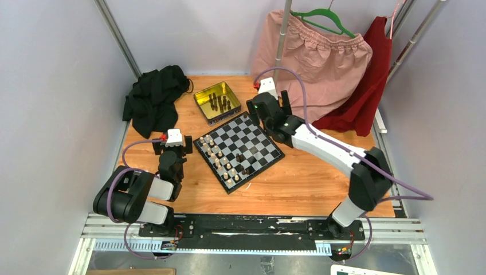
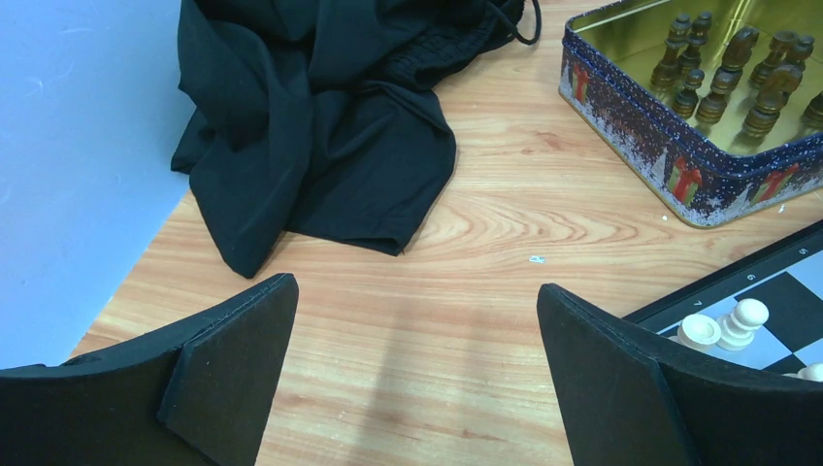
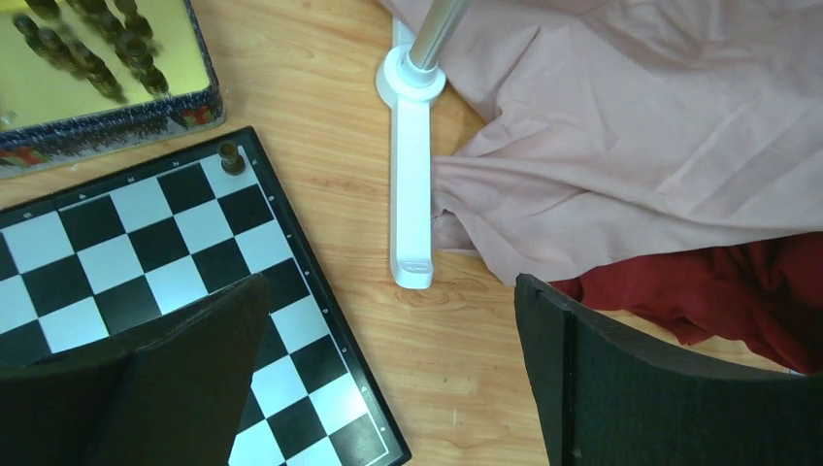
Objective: Set up the chess pieces on the board
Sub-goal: Pick up the storage box at the center of the board.
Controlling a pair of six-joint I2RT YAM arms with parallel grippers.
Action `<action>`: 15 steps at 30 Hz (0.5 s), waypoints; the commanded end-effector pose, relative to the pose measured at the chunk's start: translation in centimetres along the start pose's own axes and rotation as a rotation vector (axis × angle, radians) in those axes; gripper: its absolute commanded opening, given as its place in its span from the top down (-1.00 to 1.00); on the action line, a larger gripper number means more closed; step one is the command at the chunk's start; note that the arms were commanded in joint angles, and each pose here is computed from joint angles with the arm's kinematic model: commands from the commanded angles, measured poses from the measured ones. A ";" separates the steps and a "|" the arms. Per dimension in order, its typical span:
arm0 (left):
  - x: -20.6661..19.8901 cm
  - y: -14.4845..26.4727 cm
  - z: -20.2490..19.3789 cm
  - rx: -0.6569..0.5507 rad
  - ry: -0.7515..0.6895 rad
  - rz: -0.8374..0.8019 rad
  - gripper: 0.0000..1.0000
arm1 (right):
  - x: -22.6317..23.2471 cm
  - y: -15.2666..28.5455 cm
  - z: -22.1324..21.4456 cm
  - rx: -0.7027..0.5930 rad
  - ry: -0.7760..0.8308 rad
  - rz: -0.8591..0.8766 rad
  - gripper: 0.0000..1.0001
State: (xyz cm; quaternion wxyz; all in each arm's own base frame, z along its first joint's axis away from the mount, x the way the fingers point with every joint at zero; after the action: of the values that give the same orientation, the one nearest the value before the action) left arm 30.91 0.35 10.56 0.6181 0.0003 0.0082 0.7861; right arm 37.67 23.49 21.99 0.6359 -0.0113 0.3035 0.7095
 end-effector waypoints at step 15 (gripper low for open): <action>0.6 -0.8 0.9 -0.024 0.035 0.060 -1.00 | 4.0 0.8 5.6 -0.207 0.036 0.318 -0.71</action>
State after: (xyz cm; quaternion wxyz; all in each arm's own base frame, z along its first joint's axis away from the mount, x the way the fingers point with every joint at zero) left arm 30.91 0.35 10.53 0.6179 0.0004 0.0090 0.7862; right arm 37.22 27.35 25.92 0.5521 -0.0304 0.2042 0.8078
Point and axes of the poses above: each gripper's point midway between its finger pads, its own y axis back along the fingers, its own x axis along the line the jaws close on, z = x × y, the point moved 2 cm from there along y, back along the fingers, and after that the axes turned 10 degrees about y, right-handed, at the moved point
